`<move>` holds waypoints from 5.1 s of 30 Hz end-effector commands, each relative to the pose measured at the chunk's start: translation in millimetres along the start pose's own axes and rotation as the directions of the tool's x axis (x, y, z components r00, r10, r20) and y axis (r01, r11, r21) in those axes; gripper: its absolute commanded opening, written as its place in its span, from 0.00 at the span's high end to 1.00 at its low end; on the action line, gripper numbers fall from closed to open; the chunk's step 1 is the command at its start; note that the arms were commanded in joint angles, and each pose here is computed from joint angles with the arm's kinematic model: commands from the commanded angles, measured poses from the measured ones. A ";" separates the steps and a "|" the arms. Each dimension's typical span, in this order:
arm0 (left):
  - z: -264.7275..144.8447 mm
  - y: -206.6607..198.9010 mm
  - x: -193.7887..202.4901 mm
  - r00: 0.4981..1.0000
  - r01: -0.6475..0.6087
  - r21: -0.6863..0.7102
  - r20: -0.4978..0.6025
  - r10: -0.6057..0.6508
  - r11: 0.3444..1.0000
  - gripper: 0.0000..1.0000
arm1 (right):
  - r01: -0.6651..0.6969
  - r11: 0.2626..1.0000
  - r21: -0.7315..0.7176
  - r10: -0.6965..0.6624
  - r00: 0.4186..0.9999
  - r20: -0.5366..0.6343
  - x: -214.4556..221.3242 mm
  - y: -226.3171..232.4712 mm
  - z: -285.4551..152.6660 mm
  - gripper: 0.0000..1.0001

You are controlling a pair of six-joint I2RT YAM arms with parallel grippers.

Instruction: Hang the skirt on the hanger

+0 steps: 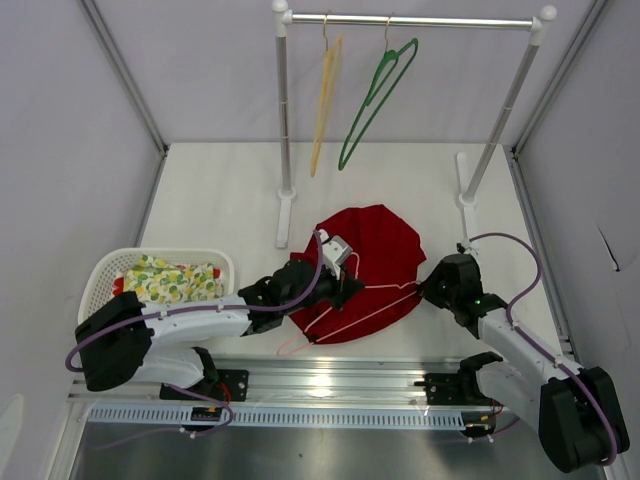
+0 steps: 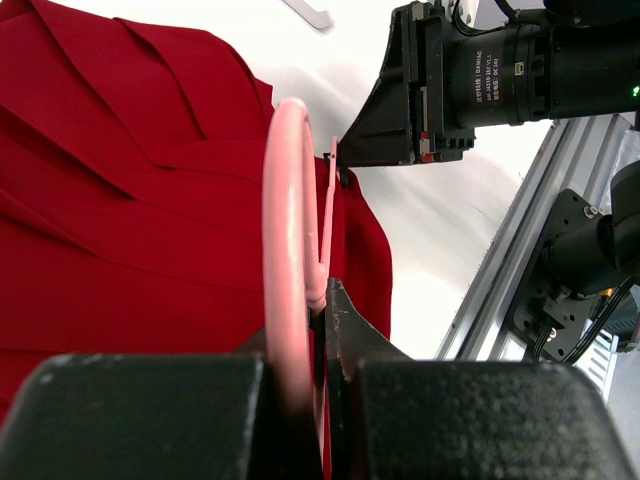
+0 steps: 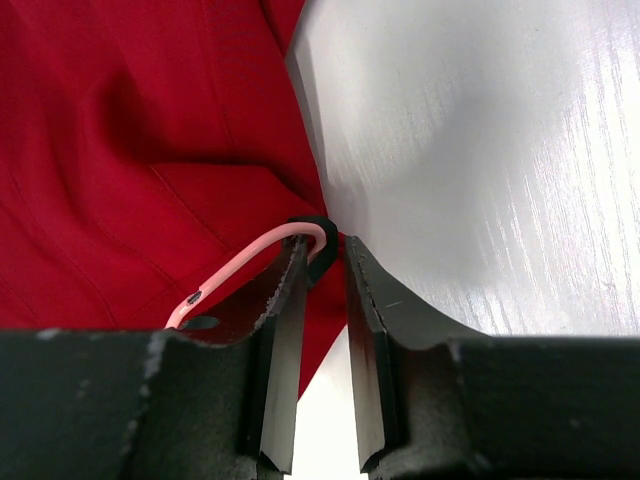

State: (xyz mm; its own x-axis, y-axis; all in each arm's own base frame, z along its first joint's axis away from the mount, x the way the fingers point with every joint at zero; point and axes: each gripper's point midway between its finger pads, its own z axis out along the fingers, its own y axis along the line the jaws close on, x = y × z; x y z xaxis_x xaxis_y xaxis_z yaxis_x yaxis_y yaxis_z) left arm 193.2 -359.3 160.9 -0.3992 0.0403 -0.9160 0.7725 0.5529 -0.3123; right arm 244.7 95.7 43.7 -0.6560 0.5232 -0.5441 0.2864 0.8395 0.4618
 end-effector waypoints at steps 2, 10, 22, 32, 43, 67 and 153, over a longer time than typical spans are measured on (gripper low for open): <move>4.0 -2.9 -15.0 1.000 -0.010 0.008 0.023 0.010 1.000 1.00 | 0.009 1.000 0.014 -0.009 1.000 0.028 -6.1 -1.0 -0.3 0.72; 4.0 -2.2 -13.0 1.000 -0.008 0.006 0.019 0.008 1.000 1.00 | -0.002 1.000 0.003 0.002 1.000 0.026 -5.4 1.4 4.2 0.80; 4.0 -2.2 -12.7 1.000 -0.007 0.006 0.017 0.007 1.000 1.00 | -0.022 1.000 -0.011 0.022 0.999 0.041 -10.0 6.1 4.2 0.94; 3.3 -0.6 -8.3 1.000 -0.010 0.000 0.000 0.010 1.000 1.00 | -0.016 1.000 -0.007 0.017 0.997 0.072 -17.7 5.0 -7.4 1.00; 1.6 -5.6 -2.2 0.999 -0.021 0.034 -0.030 0.023 0.999 1.00 | -0.010 1.000 -0.011 0.011 0.996 0.090 -26.3 6.2 -12.3 1.00; 10.9 2.5 7.4 0.995 -0.027 -0.017 -0.100 0.025 0.999 1.00 | -0.006 0.998 0.067 0.002 0.998 0.065 -25.9 -5.9 -12.7 0.90; 4.4 44.1 15.0 0.993 -0.003 -0.259 -0.113 -0.027 0.966 1.00 | -0.166 0.983 -0.079 0.169 0.985 0.035 -26.6 8.8 29.0 0.78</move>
State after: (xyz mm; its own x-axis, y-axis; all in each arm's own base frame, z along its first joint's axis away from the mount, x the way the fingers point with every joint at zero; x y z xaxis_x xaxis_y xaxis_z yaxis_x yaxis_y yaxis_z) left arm 217.3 -353.7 144.8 -0.4644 0.0637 -0.8833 0.6575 0.6930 -0.2957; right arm 271.6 90.4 27.4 -0.6069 0.6429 -0.4673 0.3661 0.7480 0.5536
